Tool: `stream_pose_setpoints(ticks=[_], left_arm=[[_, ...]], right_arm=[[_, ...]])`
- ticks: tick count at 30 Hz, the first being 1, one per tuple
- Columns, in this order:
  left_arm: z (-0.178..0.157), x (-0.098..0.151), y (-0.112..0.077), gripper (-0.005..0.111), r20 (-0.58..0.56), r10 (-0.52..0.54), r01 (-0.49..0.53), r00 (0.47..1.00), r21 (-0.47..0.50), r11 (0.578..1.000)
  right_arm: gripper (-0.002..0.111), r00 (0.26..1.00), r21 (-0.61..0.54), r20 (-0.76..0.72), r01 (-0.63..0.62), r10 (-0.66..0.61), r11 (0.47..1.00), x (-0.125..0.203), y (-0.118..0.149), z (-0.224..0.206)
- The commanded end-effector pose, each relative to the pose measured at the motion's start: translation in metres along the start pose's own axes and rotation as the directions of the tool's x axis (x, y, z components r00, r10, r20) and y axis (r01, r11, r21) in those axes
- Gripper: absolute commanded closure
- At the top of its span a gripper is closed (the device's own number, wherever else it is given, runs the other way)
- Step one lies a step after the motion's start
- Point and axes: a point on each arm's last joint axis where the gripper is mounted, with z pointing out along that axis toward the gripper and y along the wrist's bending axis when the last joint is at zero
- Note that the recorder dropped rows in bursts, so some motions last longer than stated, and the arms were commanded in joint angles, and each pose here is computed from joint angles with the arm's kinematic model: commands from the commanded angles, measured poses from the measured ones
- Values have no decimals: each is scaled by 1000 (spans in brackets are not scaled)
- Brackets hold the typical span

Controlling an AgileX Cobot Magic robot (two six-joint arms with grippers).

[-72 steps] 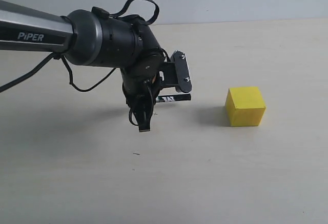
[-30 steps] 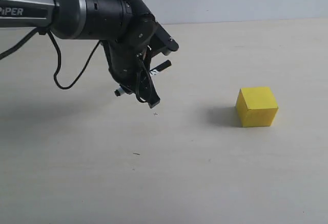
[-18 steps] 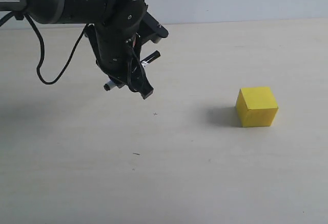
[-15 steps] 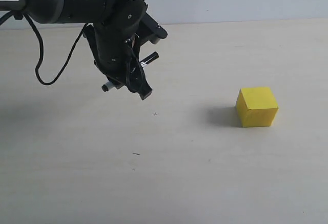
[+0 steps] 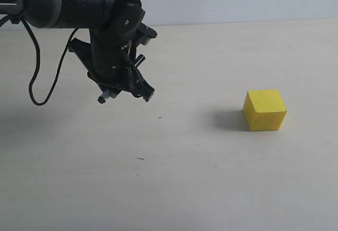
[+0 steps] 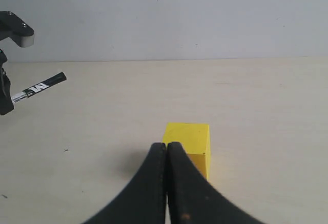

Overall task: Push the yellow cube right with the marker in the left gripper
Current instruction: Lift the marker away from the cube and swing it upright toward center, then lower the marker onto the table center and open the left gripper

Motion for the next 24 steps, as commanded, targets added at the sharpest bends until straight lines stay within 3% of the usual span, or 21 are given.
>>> stream_pose_setpoints(ticks=[1, 7, 12, 24], left_arm=[[-3, 0, 2, 107, 15, -249, 249, 968, 9, 968], [-3, 1, -3, 107, -31, -528, 529, 848, 52, 847], [-5, 1, -15, 107, -108, -583, 593, 805, 147, 792], [4, 3, -44, 107, -131, -539, 554, 832, 171, 815]], right_arm=[[108, 1000, 0, 7, 4, -4, 1000, 1, 0, 0], [108, 1000, 0, 7, 4, -4, 1000, 1, 0, 0], [108, 1000, 0, 7, 4, -4, 1000, 1, 0, 0], [108, 1000, 0, 7, 4, -4, 1000, 1, 0, 0]])
